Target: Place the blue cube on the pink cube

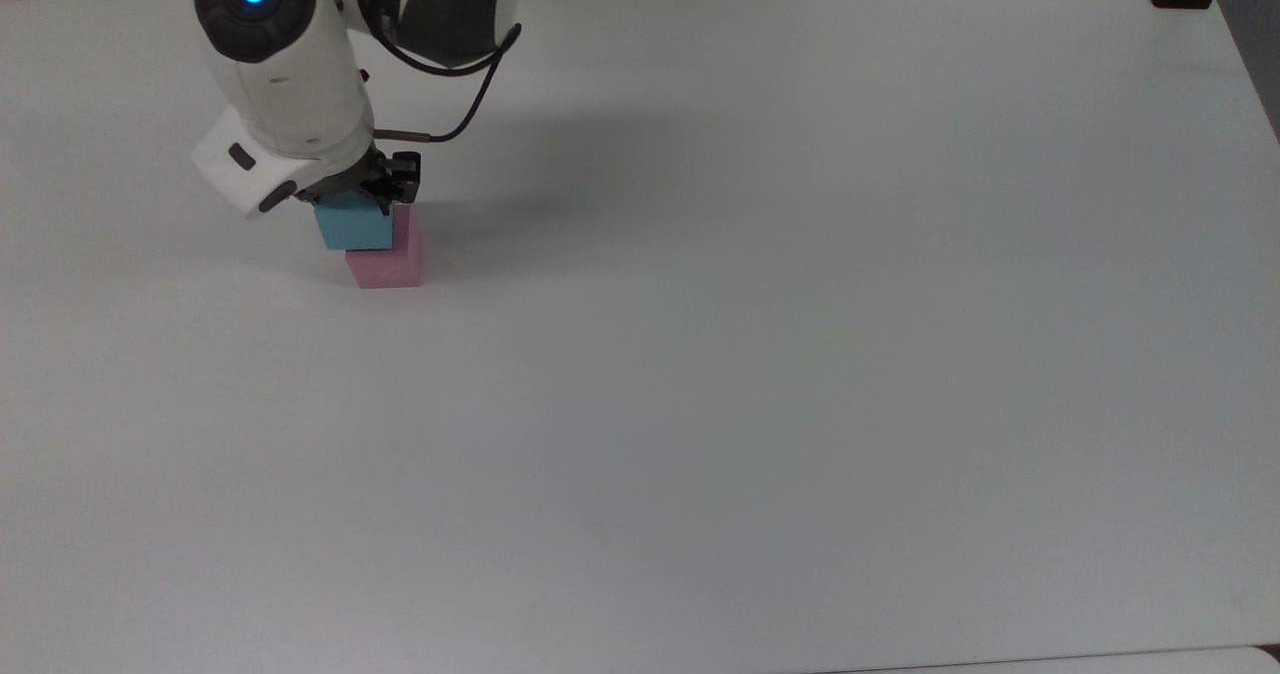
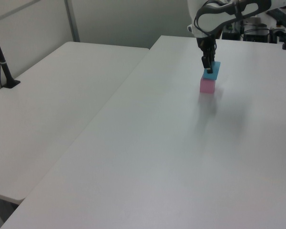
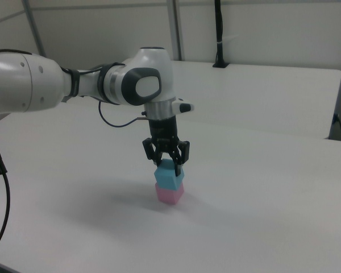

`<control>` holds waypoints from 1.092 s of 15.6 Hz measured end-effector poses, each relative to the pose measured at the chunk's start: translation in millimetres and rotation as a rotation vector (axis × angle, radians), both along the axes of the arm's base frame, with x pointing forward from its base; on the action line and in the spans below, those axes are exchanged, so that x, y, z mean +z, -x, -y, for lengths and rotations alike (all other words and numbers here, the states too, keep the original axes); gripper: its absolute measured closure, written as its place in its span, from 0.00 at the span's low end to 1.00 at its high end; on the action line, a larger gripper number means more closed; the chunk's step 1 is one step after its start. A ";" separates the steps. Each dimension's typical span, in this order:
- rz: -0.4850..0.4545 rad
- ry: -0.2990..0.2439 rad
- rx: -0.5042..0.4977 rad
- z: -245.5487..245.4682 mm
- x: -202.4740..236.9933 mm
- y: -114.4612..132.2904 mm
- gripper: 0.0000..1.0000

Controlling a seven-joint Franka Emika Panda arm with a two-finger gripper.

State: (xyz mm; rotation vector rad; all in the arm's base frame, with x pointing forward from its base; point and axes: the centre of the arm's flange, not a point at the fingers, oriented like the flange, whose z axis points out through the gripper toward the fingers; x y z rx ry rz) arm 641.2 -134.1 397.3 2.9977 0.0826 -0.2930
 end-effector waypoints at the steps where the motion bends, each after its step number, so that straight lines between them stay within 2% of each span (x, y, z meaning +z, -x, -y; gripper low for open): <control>1: 0.004 -0.028 0.002 3.7 1.5 1.1 0.43; 3: 0.013 -0.083 -0.003 8.9 5.8 2.9 0.43; 5: 0.022 -0.110 -0.011 9.0 9.7 2.4 0.43; 11: 0.020 -0.116 -0.011 7.2 8.2 1.8 0.42; 16: 0.018 -0.115 -0.012 7.3 6.8 1.8 0.00; 17: 0.019 -0.114 -0.020 6.9 7.3 1.7 0.00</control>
